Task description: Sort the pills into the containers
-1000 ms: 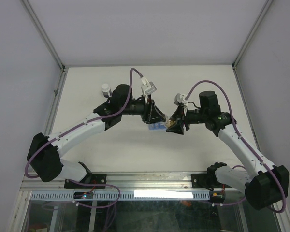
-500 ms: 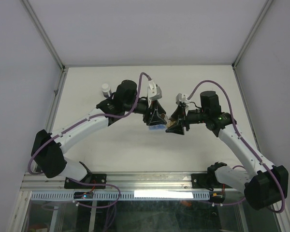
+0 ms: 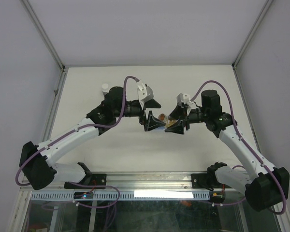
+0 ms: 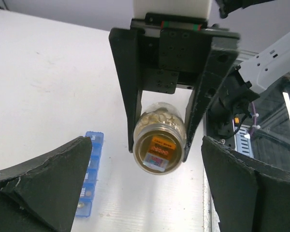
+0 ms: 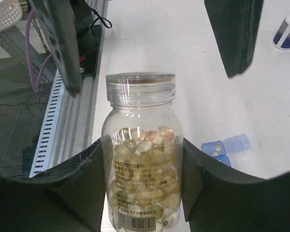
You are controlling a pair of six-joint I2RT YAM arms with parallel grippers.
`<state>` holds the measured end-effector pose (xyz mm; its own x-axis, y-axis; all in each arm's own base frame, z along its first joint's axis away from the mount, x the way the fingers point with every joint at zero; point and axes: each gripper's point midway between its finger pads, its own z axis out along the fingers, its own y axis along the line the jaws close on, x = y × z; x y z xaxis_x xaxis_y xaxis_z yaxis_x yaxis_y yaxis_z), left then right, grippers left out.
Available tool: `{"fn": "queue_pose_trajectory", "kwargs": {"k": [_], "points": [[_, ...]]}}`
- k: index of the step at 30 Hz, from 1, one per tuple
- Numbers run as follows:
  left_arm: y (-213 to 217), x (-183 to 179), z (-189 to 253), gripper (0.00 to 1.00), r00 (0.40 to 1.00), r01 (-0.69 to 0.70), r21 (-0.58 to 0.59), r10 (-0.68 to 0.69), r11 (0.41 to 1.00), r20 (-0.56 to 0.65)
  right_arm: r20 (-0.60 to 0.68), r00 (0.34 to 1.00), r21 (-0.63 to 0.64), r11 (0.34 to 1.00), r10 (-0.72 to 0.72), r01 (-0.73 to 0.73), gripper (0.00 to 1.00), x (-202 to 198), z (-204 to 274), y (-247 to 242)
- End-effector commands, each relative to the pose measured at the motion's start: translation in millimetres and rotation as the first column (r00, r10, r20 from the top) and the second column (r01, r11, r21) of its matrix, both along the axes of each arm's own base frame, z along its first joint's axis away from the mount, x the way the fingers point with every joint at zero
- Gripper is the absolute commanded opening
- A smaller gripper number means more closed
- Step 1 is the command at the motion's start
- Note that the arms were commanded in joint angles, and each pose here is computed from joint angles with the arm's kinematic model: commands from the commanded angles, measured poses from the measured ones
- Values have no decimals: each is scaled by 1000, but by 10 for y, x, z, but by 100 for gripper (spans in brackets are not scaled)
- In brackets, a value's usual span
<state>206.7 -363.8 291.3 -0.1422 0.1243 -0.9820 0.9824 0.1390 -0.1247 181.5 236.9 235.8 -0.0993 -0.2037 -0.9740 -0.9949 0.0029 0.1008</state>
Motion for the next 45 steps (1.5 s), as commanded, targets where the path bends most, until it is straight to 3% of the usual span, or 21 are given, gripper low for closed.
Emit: {"fn": "queue_pose_trajectory", "kwargs": {"k": [1,10,17,23,45], "points": [[125,-65,477,99,995,-36,-149,50,988,88,120,992,62,997,47,-55,0,-36,278,34],[511,-223,739,99,979,-201,-339,178,919,-98,133,990,62,997,45,-53,0,-36,272,21],[618,-412,633,99,934,-250,-443,93,861,-346,132,990,59,997,45,-53,0,-25,250,20],[619,-431,388,97,888,-286,-443,62,850,-455,136,990,62,997,42,-50,0,-18,245,7],[470,-361,293,95,804,-362,-462,21,810,-594,142,989,59,997,37,-46,0,9,210,-1]]}}
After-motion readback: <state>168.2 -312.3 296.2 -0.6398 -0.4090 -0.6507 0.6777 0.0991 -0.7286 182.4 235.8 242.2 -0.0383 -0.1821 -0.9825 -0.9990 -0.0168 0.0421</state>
